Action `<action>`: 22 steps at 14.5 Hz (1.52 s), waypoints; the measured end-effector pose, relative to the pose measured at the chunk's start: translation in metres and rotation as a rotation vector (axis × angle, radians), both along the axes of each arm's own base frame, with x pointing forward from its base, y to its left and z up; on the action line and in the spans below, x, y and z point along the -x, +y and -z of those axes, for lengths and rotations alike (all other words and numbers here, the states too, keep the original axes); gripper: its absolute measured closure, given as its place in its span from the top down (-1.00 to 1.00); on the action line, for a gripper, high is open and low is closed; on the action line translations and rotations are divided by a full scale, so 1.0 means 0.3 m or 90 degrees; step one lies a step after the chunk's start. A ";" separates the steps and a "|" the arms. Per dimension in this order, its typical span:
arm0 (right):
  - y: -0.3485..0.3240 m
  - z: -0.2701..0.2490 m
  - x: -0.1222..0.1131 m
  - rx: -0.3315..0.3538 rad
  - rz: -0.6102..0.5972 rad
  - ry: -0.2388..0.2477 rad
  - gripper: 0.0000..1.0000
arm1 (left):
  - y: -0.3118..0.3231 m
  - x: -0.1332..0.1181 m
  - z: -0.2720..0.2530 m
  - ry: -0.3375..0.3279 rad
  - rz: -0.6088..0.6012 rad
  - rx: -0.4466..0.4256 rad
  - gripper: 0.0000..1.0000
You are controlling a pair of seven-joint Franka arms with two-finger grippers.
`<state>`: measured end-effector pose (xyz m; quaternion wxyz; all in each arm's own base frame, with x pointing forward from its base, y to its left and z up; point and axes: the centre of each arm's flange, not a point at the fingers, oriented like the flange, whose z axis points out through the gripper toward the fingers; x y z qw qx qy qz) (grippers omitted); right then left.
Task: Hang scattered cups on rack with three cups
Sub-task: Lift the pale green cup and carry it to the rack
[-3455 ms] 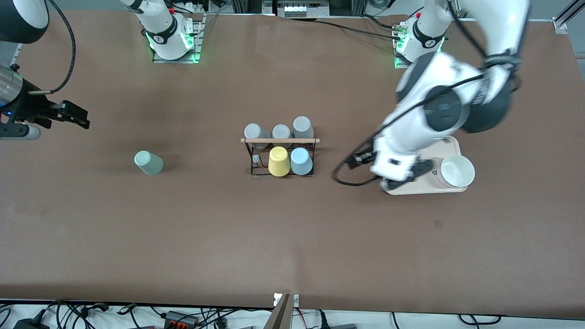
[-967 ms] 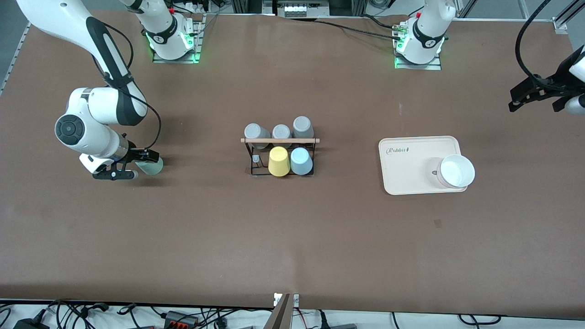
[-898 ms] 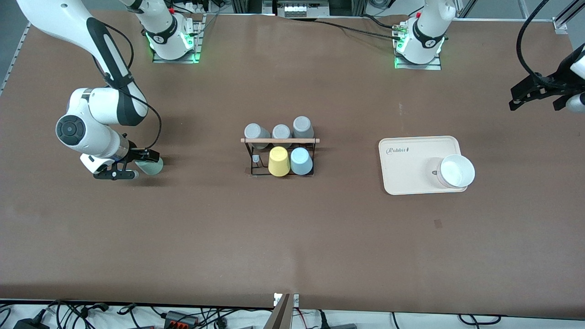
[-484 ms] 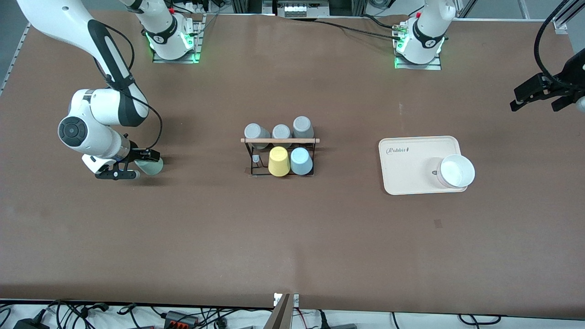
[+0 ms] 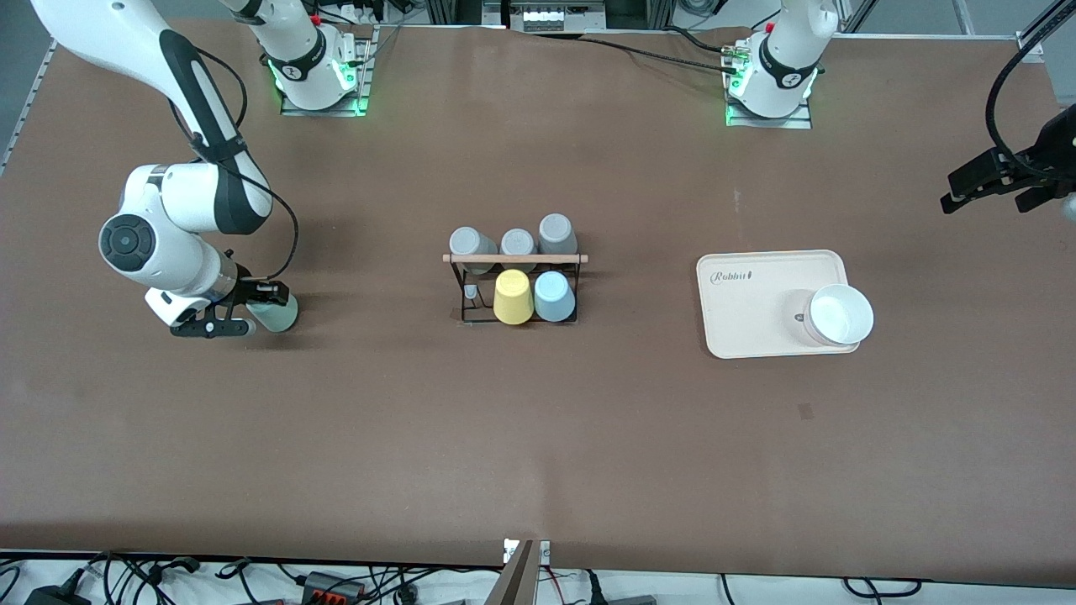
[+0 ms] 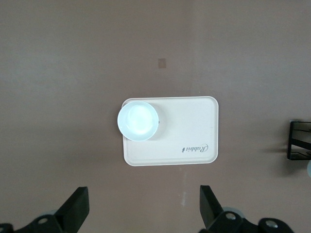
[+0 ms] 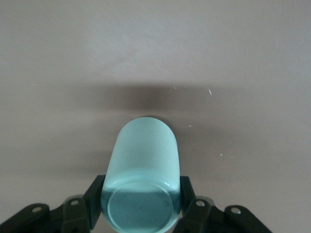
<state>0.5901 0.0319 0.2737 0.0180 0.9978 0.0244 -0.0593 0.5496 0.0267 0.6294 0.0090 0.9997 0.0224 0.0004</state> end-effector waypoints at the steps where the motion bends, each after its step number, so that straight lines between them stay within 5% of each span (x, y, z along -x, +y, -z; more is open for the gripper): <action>1: 0.048 -0.088 -0.040 0.001 -0.013 0.008 0.30 | -0.002 0.000 -0.002 -0.001 0.002 -0.006 1.00; 4: 0.232 -0.338 -0.117 -0.037 -0.024 0.014 0.30 | -0.013 -0.002 -0.005 -0.004 0.007 -0.008 1.00; 8: 0.495 -0.468 -0.116 -0.066 0.019 0.003 0.30 | -0.015 -0.002 -0.006 -0.004 0.007 -0.008 1.00; 16: 1.043 -0.472 0.022 -0.046 0.129 -0.010 0.30 | -0.013 -0.002 -0.006 -0.005 0.006 -0.003 1.00; 22: 1.187 -0.372 0.026 -0.032 0.166 -0.003 0.30 | -0.012 -0.001 -0.007 -0.005 0.005 -0.003 1.00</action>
